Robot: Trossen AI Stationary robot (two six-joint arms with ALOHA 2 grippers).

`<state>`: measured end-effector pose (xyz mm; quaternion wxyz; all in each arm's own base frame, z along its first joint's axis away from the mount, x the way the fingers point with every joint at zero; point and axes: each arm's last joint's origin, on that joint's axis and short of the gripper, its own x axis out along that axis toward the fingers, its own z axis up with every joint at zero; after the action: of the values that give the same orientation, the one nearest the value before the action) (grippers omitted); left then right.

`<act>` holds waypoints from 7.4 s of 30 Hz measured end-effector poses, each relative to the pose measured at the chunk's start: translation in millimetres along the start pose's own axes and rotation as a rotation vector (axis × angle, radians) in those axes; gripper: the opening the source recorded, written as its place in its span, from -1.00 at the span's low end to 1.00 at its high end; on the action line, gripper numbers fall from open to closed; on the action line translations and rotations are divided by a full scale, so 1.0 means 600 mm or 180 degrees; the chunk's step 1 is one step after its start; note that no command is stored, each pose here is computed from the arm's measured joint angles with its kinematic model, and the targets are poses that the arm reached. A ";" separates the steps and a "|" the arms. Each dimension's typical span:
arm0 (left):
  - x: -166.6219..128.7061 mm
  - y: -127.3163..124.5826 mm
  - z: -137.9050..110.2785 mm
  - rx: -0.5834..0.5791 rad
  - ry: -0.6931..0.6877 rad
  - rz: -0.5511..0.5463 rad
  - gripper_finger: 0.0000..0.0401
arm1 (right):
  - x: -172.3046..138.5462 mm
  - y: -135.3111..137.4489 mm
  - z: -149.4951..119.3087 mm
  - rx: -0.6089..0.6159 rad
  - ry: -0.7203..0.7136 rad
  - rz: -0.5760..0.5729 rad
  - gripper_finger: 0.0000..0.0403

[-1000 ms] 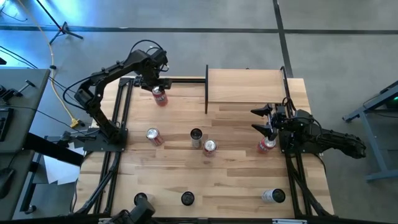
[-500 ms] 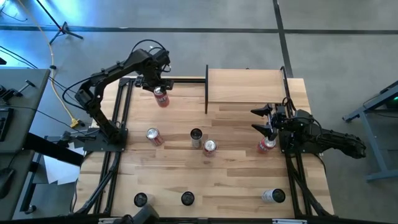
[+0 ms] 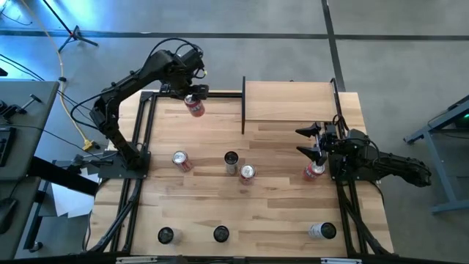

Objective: Place canned beverage on shelf
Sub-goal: Move the left red soda can to the middle of the table, then put the top the white yellow soda can on the shelf

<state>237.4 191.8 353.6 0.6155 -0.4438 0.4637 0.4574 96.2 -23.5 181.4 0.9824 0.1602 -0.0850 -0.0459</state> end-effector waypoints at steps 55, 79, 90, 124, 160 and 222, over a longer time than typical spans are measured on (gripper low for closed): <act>0.030 -0.258 -0.117 0.1474 0.0162 -0.0163 0.06 | 0.000 -0.001 -0.004 0.0013 0.0074 -0.0028 0.98; 0.161 -0.305 -0.106 0.1312 0.0444 0.0171 0.06 | 0.000 -0.003 -0.007 0.0023 0.0130 -0.0049 0.98; 0.177 -0.310 -0.105 0.1363 0.0411 0.0116 0.06 | 0.000 -0.003 -0.009 0.0031 0.0175 -0.0066 0.98; 0.165 -0.323 -0.142 0.1508 0.0482 0.0076 0.13 | -0.001 -0.005 -0.014 0.0047 0.0266 -0.0099 0.98; 0.192 -0.332 -0.145 0.1502 0.0473 0.0164 0.34 | -0.001 -0.006 -0.016 0.0057 0.0319 -0.0120 0.98; 0.077 -0.275 -0.510 0.0520 -0.1725 -0.0764 0.58 | -0.002 -0.008 -0.024 0.0083 0.0461 -0.0174 0.98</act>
<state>354.7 -129.1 274.8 0.8000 -0.3063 0.2621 0.4444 97.2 -23.8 166.4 0.9821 0.1781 -0.0100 -0.0598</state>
